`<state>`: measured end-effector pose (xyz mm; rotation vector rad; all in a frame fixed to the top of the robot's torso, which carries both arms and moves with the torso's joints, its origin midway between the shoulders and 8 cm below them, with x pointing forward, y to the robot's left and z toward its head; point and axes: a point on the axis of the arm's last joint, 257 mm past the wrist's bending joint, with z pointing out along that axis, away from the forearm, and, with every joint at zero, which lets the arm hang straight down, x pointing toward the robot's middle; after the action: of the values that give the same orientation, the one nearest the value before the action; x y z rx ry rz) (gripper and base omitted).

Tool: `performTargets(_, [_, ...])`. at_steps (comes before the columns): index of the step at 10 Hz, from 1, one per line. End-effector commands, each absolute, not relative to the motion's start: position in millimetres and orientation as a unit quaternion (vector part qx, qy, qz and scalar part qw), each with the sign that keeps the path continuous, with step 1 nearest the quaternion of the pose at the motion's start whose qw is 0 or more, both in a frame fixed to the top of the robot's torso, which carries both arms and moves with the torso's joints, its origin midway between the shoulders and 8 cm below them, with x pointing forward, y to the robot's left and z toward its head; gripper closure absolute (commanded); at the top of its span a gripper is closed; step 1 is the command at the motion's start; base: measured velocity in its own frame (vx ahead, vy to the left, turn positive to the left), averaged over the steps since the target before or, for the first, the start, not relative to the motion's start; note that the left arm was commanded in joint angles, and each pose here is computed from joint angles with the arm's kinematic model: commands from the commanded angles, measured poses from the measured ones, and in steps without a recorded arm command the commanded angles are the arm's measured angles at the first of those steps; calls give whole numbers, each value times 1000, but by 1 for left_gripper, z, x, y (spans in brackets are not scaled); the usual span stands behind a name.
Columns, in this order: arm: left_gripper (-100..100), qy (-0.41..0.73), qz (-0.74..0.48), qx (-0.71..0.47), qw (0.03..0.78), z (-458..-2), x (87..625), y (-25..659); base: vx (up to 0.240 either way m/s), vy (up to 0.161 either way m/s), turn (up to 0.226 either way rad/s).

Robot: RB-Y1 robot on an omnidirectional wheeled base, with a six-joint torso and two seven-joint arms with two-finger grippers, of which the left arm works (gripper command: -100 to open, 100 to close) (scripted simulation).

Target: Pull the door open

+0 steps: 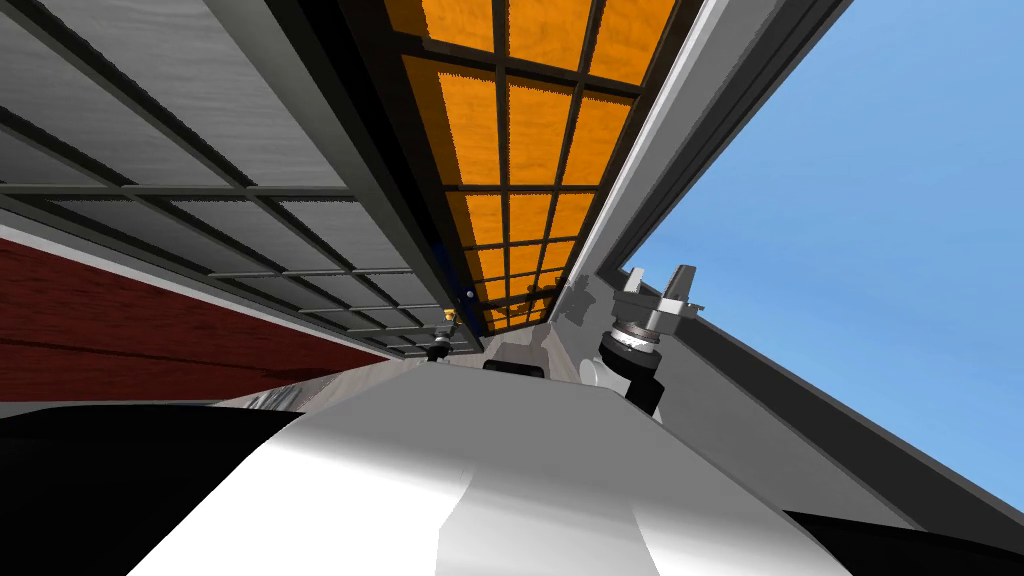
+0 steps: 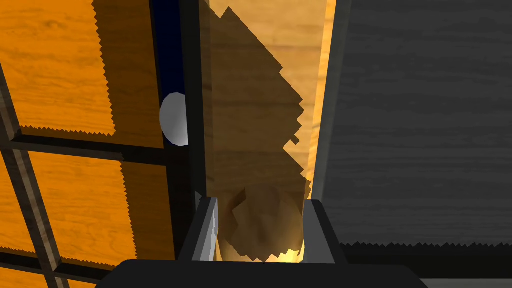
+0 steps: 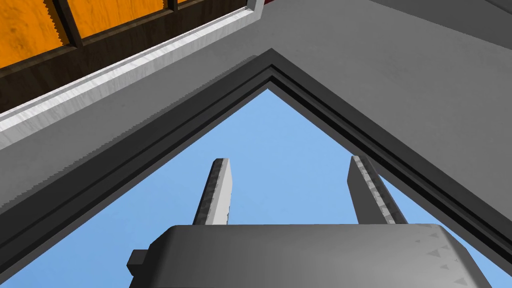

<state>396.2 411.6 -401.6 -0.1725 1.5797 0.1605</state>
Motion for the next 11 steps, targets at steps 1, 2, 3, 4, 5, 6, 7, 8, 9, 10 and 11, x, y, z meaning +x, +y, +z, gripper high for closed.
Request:
performTargets(1, [100, 708, 72, -78, 698, -401, 396, 412, -5, -2, 4])
performTargets(2, [100, 708, 72, -78, 698, -401, 396, 412, 0, 0, 0])
performTargets(3, [100, 708, 59, -94, 697, -404, 394, 413, -30, 4, -38])
performTargets(4, [100, 708, 55, -100, 698, -404, 393, 413, -51, 13, -34])
performTargets(5, [100, 705, 42, -115, 698, -405, 391, 415, -69, 15, -51])
performTargets(6, [100, 704, 34, -126, 698, -405, 391, 416, -66, 16, -50])
performTargets(7, [100, 702, 26, -136, 699, -405, 390, 416, -53, 10, -41])
performTargets(8, [100, 700, 17, -146, 699, -405, 389, 417, -51, 4, -37])
performTargets(9, [100, 698, 9, -157, 699, -405, 388, 418, -50, 8, -37])
performTargets(10, [100, 694, -2, -170, 699, -405, 388, 419, -47, 13, -56])
performTargets(11, [100, 691, -11, -182, 699, -405, 387, 420, -53, 19, -67])
